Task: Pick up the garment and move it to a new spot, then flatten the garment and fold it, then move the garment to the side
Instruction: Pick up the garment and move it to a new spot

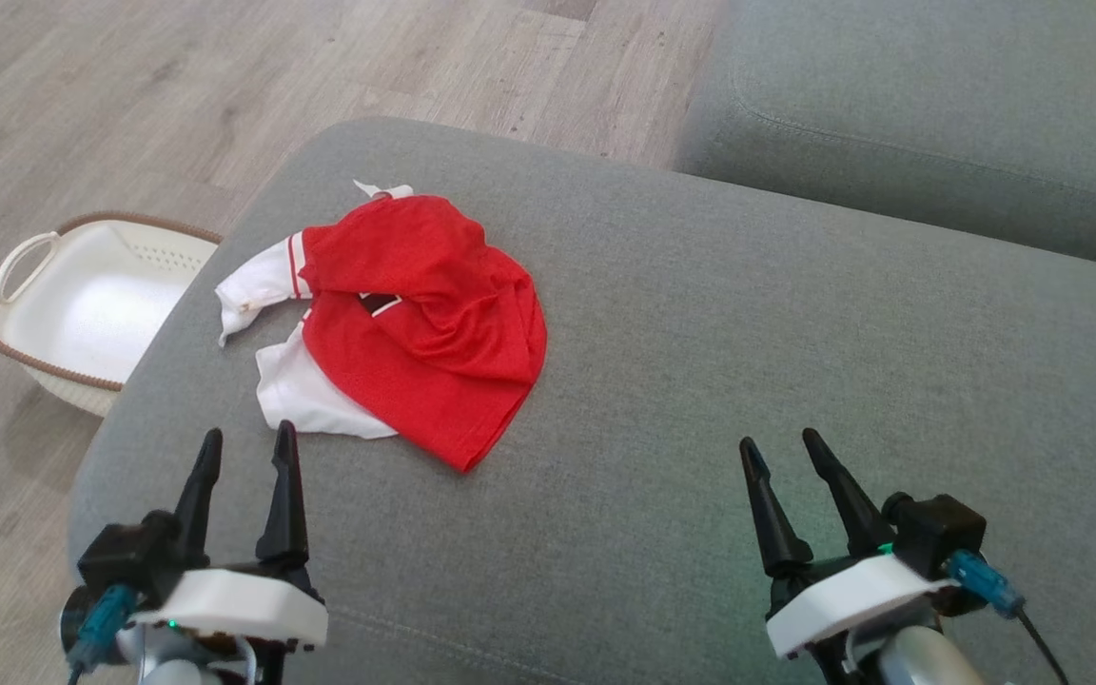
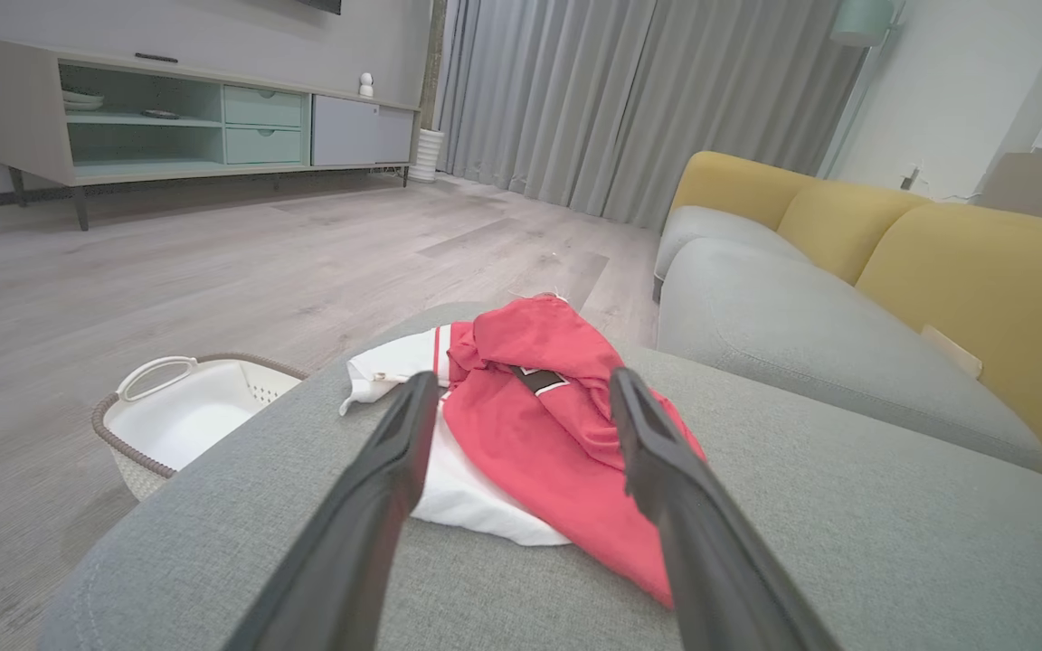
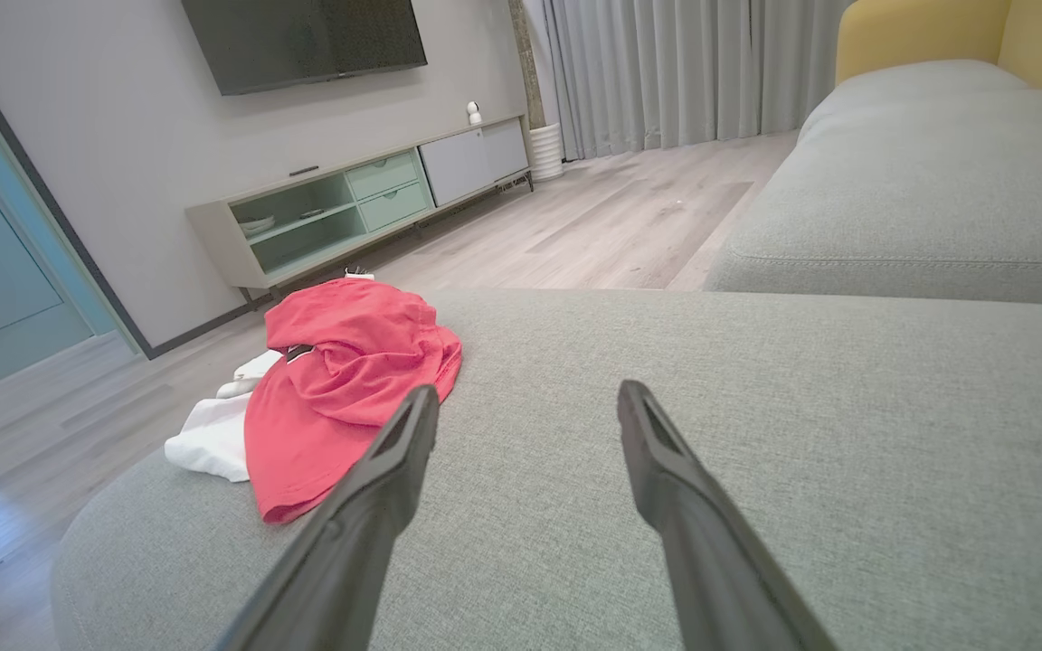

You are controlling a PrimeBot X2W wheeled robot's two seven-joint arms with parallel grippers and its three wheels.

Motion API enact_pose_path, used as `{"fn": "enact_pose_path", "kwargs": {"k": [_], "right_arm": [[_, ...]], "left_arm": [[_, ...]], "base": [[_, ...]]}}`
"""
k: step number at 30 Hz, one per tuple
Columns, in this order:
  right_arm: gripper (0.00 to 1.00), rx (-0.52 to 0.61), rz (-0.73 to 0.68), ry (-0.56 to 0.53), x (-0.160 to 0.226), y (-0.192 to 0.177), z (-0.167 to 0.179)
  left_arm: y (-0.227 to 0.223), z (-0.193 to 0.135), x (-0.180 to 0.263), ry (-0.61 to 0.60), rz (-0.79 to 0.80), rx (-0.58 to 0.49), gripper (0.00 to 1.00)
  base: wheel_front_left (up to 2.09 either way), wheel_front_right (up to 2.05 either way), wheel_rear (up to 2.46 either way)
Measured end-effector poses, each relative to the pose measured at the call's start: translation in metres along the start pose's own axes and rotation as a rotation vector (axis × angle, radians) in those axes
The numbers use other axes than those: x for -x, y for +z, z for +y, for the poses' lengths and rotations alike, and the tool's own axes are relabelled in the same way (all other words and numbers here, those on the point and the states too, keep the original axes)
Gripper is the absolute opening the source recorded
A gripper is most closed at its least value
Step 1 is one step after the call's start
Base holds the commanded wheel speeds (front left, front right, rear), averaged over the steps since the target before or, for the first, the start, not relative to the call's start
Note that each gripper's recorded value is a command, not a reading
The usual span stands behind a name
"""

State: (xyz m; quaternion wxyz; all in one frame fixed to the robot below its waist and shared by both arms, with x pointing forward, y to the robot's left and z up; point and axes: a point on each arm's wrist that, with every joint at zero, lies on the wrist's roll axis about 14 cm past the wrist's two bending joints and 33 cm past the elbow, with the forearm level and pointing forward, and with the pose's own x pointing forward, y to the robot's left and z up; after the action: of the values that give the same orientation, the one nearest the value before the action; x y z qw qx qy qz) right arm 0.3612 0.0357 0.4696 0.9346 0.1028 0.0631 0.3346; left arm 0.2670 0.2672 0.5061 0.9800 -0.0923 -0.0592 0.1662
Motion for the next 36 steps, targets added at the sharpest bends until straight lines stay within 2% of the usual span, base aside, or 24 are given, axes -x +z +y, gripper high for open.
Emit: {"fn": "enact_pose_path", "kwargs": {"k": [12,22,25,30,36], "right_arm": [[1.0,-0.018,0.01,-0.019,-0.002,-0.006,-0.009],[1.0,0.016,-0.006,-0.097,-0.024,0.005,-0.052],[1.0,0.033,-0.006,-0.139,-0.029,0.008,-0.073],[1.0,0.053,0.004,-0.21,-0.033,0.009,-0.105],[1.0,0.055,0.021,-0.281,-0.033,0.004,-0.139]], "left_arm": [[-0.005,-0.001,-0.012,-0.01,0.023,-0.029,1.0],[-0.021,0.003,-0.075,-0.089,0.107,-0.17,1.0],[-0.031,0.006,-0.107,-0.127,0.188,-0.243,1.0],[-0.057,-0.008,-0.158,-0.204,0.357,-0.324,1.0],[-0.115,-0.023,-0.188,-0.291,0.618,-0.37,1.0]], "base": [[0.0,0.0,0.0],[0.0,0.0,0.0],[0.0,0.0,0.0],[0.0,0.0,0.0],[0.0,0.0,0.0]]}}
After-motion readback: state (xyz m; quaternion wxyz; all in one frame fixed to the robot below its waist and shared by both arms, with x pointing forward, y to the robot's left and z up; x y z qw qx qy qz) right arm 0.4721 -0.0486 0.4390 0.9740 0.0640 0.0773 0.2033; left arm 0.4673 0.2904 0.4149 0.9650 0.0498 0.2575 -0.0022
